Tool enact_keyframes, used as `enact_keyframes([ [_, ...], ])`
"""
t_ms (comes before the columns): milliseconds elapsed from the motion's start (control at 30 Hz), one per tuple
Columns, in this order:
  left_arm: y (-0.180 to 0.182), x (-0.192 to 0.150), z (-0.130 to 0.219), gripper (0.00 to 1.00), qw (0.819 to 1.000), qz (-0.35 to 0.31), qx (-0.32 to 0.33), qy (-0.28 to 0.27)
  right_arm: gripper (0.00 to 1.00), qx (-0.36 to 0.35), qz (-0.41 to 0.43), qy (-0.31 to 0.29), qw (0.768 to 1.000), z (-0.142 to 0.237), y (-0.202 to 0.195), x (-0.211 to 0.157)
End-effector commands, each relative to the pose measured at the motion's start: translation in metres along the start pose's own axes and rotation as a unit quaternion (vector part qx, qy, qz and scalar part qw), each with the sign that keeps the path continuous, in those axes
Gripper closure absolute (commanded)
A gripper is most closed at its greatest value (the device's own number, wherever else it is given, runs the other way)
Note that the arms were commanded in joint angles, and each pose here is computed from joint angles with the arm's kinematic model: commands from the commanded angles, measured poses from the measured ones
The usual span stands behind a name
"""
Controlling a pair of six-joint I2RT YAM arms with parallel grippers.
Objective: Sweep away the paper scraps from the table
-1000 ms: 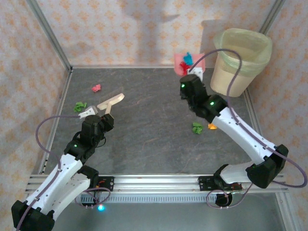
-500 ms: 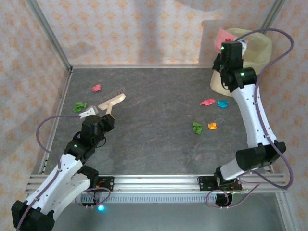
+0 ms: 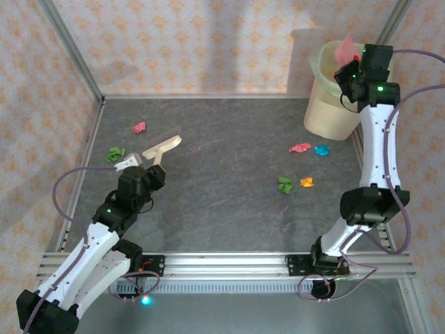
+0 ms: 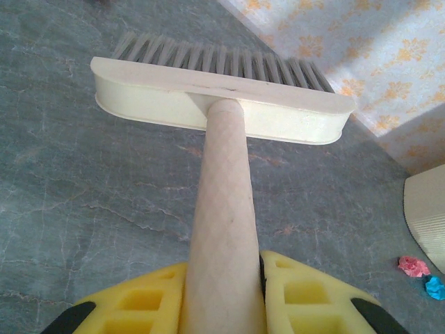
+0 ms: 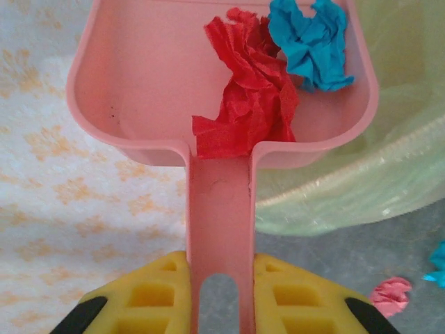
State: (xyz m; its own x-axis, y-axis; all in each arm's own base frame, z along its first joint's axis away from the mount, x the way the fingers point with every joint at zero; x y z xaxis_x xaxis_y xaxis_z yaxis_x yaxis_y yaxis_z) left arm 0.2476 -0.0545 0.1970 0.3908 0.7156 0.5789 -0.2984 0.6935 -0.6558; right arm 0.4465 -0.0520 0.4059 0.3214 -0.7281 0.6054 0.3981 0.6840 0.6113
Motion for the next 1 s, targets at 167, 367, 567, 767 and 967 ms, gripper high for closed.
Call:
enact_keyframes([
  [167, -0.008, 0.009, 0.001, 1.0, 1.0, 0.009, -0.02, -0.022, 1.0, 0.097, -0.106, 0.038, 0.989, -0.012, 0.015, 0.02],
  [367, -0.009, 0.009, 0.0, 1.0, 1.0, 0.008, -0.02, -0.02, 1.0, 0.118, -0.166, 0.06, 0.977, -0.026, 0.018, 0.025],
  [567, -0.01, 0.009, 0.001, 1.0, 1.0, 0.007, -0.021, -0.02, 1.0, 0.125, -0.202, 0.072, 0.969, -0.028, 0.021, 0.026],
  [767, -0.011, 0.008, 0.0, 1.0, 1.0, 0.008, -0.025, -0.017, 1.0, 0.164, -0.258, 0.038, 0.951, -0.019, 0.02, 0.035],
  [967, -0.011, 0.008, 0.001, 1.0, 1.0, 0.008, -0.026, -0.016, 1.0, 0.165, -0.276, 0.027, 0.947, -0.01, 0.015, 0.036],
])
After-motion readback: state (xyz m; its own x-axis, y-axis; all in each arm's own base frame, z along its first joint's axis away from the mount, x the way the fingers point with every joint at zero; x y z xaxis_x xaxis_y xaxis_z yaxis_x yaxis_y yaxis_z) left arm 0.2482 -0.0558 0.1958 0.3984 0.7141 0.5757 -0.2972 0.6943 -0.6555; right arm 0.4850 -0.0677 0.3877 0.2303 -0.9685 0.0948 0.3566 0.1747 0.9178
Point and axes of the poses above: each hand's point on the last joint's axis, 136 mm out from that joint toward the fingers, its own z axis back along the fingers, its own y axis along the line the jaws close on, x = y × z, the point moved 3 cm from there along z, back along the fingers, and after that the axes turned 6 degrees about z, right-handed, at the moved point
